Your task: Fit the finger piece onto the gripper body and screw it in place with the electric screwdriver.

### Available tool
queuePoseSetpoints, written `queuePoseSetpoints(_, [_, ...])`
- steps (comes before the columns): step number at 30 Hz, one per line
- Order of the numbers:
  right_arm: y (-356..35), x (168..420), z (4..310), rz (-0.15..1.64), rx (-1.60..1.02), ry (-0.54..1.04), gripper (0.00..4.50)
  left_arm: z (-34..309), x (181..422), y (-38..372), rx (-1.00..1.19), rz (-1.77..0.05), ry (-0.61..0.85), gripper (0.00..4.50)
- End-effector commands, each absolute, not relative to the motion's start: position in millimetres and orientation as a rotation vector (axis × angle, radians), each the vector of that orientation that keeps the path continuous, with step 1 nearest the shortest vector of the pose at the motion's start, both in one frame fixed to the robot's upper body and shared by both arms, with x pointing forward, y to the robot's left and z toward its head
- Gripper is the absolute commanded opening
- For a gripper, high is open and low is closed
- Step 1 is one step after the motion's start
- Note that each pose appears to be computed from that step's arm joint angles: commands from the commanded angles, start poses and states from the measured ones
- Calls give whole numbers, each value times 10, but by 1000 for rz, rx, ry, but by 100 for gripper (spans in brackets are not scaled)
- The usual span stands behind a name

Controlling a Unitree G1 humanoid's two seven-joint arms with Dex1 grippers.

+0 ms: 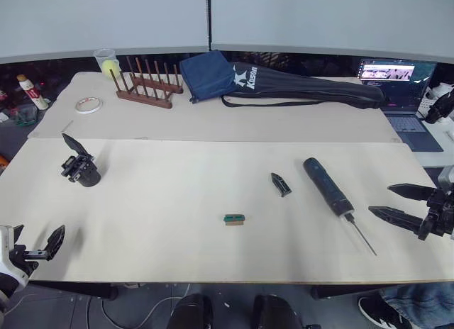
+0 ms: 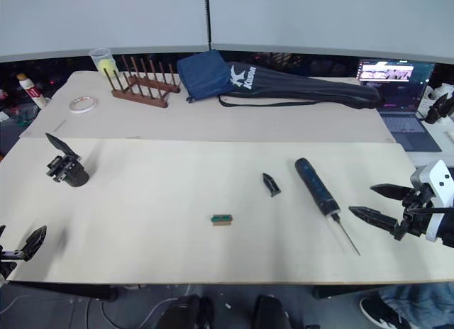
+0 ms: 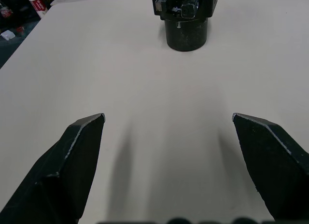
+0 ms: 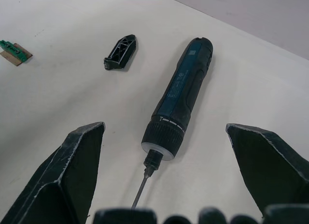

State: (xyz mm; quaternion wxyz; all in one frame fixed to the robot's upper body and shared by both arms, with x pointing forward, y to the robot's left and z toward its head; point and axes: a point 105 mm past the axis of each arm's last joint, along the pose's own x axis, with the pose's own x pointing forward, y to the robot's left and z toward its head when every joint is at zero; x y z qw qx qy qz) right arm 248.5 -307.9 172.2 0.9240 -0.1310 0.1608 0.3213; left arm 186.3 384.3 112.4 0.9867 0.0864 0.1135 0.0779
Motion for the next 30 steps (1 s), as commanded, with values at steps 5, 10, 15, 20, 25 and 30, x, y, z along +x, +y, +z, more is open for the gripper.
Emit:
queuePoseSetpoints(5, [-2968,2622,1941,728,-329,234,447,1288,2041,3816,193,109,181,450])
queuePoseSetpoints(10, [-2515,2691,2051,937,-375,185,447,1323,2162,3868,221,85,193,450])
queuePoseSetpoints(15, [-2000,2668,2191,1176,-368,128,447,1319,2342,3940,205,74,175,450])
queuePoseSetpoints(20, [-1664,2658,2293,1313,-366,59,447,1295,2566,3957,204,63,152,450])
queuePoseSetpoints(25, [-1474,2687,2352,1376,-341,8,447,1288,2811,3961,188,77,100,450])
queuePoseSetpoints(30, [-1446,2705,2337,1388,-338,4,447,1267,3010,3949,185,89,73,450])
